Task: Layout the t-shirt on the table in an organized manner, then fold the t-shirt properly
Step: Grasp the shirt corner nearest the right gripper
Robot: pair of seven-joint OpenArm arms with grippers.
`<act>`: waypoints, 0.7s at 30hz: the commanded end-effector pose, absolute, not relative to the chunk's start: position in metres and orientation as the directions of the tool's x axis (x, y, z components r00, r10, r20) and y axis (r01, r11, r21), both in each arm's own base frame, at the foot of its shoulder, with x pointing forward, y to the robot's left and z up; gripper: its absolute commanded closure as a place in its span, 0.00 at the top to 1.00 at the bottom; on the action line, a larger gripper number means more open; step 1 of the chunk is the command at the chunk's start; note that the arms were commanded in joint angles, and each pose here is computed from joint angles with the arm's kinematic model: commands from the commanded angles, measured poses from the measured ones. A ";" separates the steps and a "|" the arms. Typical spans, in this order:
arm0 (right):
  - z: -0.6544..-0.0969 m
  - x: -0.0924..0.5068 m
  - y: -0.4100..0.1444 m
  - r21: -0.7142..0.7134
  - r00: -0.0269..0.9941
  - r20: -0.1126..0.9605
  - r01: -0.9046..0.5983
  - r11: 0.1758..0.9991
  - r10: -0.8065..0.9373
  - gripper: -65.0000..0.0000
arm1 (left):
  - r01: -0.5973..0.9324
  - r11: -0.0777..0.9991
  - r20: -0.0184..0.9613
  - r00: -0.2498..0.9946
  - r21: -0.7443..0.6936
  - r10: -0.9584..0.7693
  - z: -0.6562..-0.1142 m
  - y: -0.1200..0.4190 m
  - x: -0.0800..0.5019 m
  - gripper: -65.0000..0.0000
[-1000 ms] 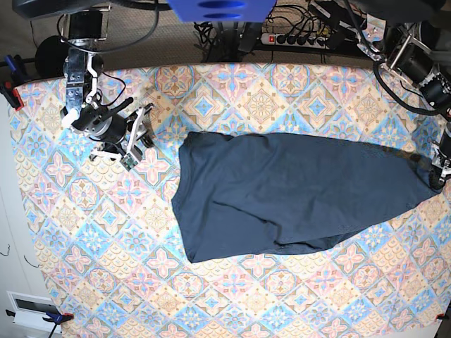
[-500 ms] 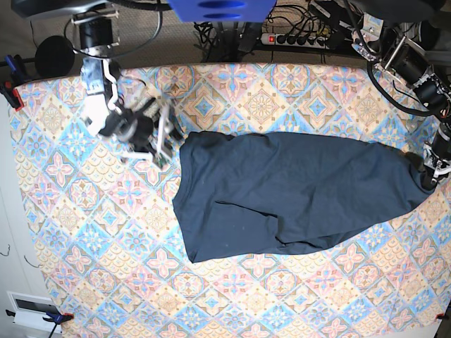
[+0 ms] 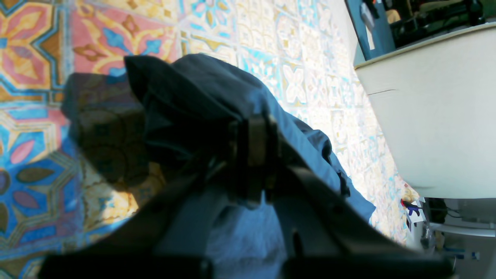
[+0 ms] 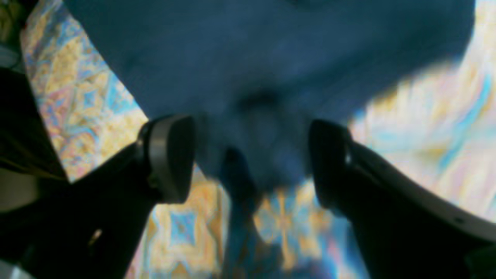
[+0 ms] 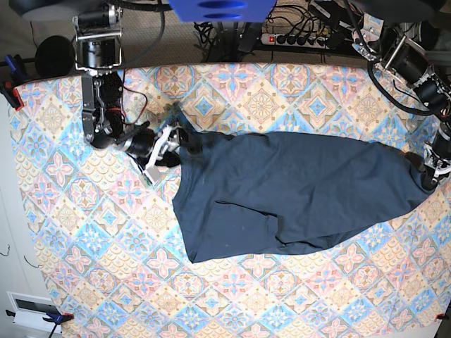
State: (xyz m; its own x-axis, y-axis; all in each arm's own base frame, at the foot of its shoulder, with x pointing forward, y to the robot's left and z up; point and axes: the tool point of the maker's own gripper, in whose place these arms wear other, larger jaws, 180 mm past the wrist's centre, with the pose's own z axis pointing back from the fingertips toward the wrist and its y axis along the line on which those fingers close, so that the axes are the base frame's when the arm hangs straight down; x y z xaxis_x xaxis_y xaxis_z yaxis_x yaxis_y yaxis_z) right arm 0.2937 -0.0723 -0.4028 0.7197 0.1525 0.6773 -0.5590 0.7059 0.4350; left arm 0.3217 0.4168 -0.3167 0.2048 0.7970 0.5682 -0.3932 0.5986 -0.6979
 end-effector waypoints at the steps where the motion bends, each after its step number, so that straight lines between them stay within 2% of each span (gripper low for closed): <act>1: -0.386 0.309 -0.076 0.422 0.682 0.722 -0.570 0.705 0.119 0.69 | -0.357 0.625 0.612 0.165 -0.694 0.773 -0.292 0.427 0.328 0.00; 14: -0.415 0.295 -0.079 0.474 0.750 0.652 -0.518 0.712 0.112 0.69 | -0.357 0.625 0.612 0.165 -0.694 0.773 -0.292 0.427 0.328 0.00; 21: -0.426 0.284 -0.066 0.494 0.768 0.623 -0.532 0.688 0.147 0.68 | -0.357 0.625 0.611 0.165 -0.695 0.774 -0.293 0.427 0.328 0.00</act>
